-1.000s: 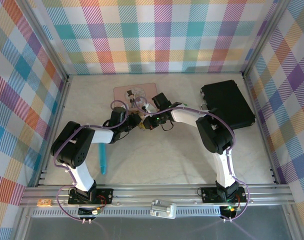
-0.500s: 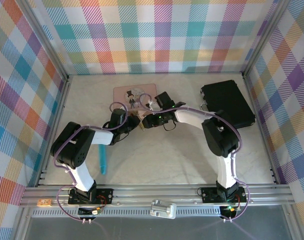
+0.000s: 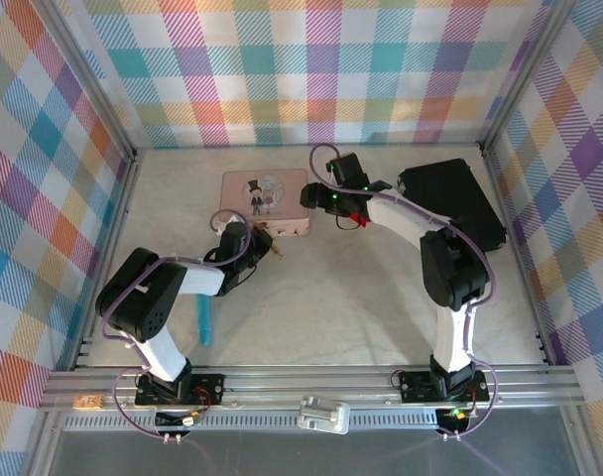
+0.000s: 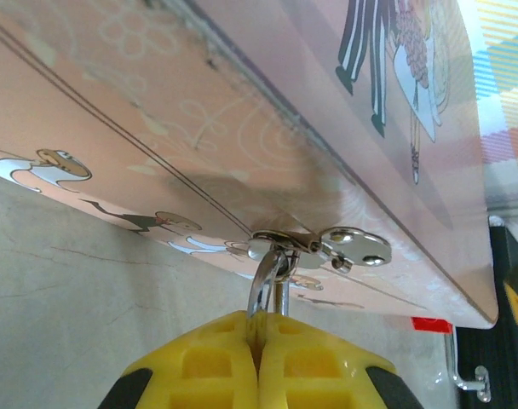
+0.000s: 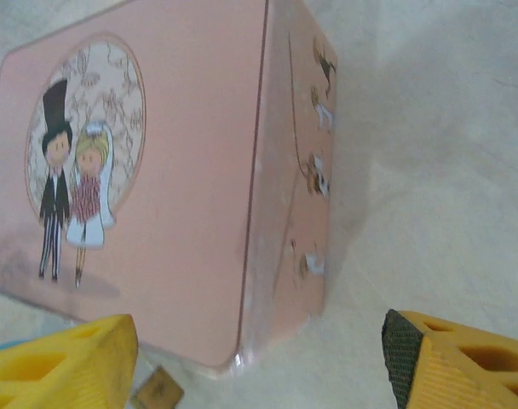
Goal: Unlock the padlock with the key
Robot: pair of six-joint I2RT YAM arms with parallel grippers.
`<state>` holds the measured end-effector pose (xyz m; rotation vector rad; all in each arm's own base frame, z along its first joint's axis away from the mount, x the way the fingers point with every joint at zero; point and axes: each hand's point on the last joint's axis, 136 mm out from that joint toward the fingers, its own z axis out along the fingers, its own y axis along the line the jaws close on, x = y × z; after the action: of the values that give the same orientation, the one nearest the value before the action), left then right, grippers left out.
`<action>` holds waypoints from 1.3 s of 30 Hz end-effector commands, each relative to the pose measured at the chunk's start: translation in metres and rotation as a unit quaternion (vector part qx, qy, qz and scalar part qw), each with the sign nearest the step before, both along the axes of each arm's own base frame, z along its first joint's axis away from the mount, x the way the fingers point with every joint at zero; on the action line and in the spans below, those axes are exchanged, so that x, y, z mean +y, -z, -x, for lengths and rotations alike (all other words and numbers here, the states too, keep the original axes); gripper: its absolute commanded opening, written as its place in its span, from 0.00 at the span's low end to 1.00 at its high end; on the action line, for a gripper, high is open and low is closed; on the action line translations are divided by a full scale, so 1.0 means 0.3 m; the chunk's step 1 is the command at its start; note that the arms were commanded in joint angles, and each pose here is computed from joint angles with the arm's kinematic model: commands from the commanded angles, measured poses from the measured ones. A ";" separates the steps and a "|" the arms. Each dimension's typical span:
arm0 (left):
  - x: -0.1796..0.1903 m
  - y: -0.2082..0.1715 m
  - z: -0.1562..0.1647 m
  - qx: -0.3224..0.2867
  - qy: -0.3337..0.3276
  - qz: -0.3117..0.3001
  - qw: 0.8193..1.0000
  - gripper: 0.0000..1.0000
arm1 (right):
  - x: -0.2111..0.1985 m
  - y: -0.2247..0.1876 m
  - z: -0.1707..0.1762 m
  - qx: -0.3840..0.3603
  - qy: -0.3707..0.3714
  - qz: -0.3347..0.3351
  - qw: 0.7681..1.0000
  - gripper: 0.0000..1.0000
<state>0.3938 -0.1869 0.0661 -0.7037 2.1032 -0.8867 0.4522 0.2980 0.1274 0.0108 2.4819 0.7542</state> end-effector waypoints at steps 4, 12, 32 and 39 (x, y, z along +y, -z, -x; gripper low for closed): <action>0.060 -0.062 -0.006 -0.036 -0.076 0.011 0.996 0.00 | 0.046 0.060 -0.050 0.023 0.038 -0.043 0.998 0.72; 0.120 -0.061 -0.006 -0.047 -0.145 0.018 0.988 0.00 | 0.036 0.159 0.000 0.060 0.075 -0.045 0.994 0.65; 0.171 -0.119 -0.034 -0.091 -0.208 0.033 0.973 0.00 | 0.133 0.062 0.001 0.016 0.028 -0.096 0.995 0.69; 0.179 -0.111 -0.031 -0.097 -0.215 0.033 0.971 0.00 | 0.192 0.094 -0.021 0.028 0.022 -0.100 0.994 0.70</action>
<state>0.3947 -0.1299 0.0757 -1.0340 1.7707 -0.6949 0.4550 0.3404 0.0997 0.1728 2.4470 0.9475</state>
